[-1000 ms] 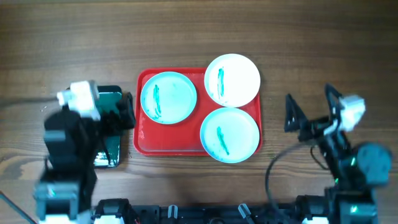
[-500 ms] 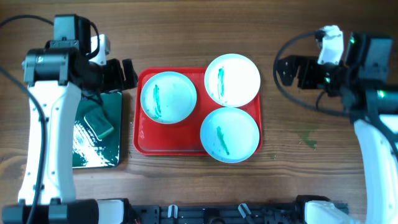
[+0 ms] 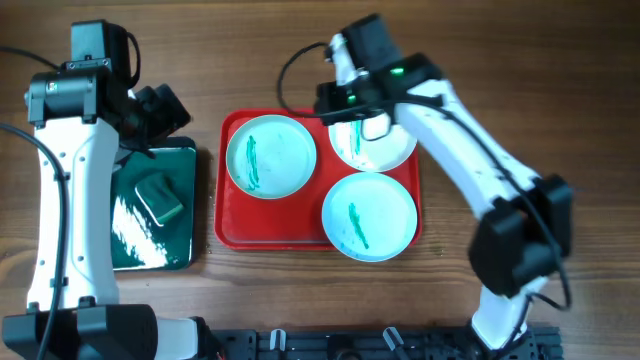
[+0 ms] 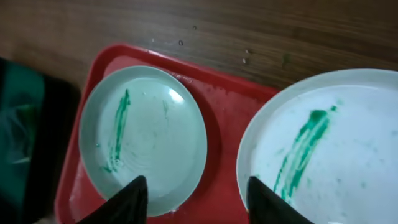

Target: Clean dirty plates on tray and stack at the side

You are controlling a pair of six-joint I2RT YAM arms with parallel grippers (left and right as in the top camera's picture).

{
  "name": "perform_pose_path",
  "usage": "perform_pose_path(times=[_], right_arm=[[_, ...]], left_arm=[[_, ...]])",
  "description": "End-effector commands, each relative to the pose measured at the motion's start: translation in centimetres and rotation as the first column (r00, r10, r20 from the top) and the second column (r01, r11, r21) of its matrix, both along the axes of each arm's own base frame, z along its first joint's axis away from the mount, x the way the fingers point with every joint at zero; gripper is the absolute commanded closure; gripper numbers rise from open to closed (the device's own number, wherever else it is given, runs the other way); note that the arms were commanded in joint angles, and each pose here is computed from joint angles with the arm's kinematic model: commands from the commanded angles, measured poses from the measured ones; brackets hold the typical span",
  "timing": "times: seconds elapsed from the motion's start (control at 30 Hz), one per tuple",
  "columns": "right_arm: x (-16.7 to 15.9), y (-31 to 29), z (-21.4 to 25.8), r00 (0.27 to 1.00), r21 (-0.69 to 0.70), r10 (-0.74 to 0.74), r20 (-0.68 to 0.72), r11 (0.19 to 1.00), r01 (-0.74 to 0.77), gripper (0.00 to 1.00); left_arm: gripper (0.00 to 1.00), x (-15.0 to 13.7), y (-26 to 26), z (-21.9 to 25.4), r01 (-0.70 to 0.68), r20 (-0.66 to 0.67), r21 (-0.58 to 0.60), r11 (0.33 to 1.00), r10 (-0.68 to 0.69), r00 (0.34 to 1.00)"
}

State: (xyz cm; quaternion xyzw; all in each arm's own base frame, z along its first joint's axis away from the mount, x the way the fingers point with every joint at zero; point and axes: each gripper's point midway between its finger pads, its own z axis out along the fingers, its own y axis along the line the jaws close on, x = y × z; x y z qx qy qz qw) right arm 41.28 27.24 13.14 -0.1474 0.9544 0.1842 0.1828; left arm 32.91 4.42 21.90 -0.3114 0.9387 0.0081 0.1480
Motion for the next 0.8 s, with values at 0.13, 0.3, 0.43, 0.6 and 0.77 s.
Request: perform_pose_path(times=[0.13,0.3,0.43,0.6,0.77], right_arm=[[0.0,3.1,-6.4,0.997,-0.159,0.074,0.015,0.985,-0.071,0.60],[-0.3,3.8,-8.8,0.998,-0.147,0.047,-0.036,0.988,-0.052,0.61],[-0.5,3.7,-11.0,0.997,-0.164,0.046,-0.069,0.985,-0.057,0.62],[-1.0,3.8,-11.8,0.994,-0.152,0.016,-0.109,0.988,-0.033,0.64],[-2.7,3.1,-13.2,0.970,-0.170,-0.095,-0.223,0.984,0.057,0.78]], left_arm=[[0.01,-0.1,2.9,-1.5,-0.142,-0.035,0.019,0.990,0.142,0.989],[0.00,0.5,3.1,-2.1,-0.144,-0.041,0.029,0.989,0.145,0.989],[0.00,0.9,3.2,-3.4,-0.143,-0.077,0.028,0.989,0.144,0.987],[0.00,1.3,3.2,-4.4,-0.142,-0.099,0.028,0.990,0.144,0.985],[0.00,1.7,3.3,-5.2,-0.141,-0.119,0.028,0.990,0.144,0.982]])
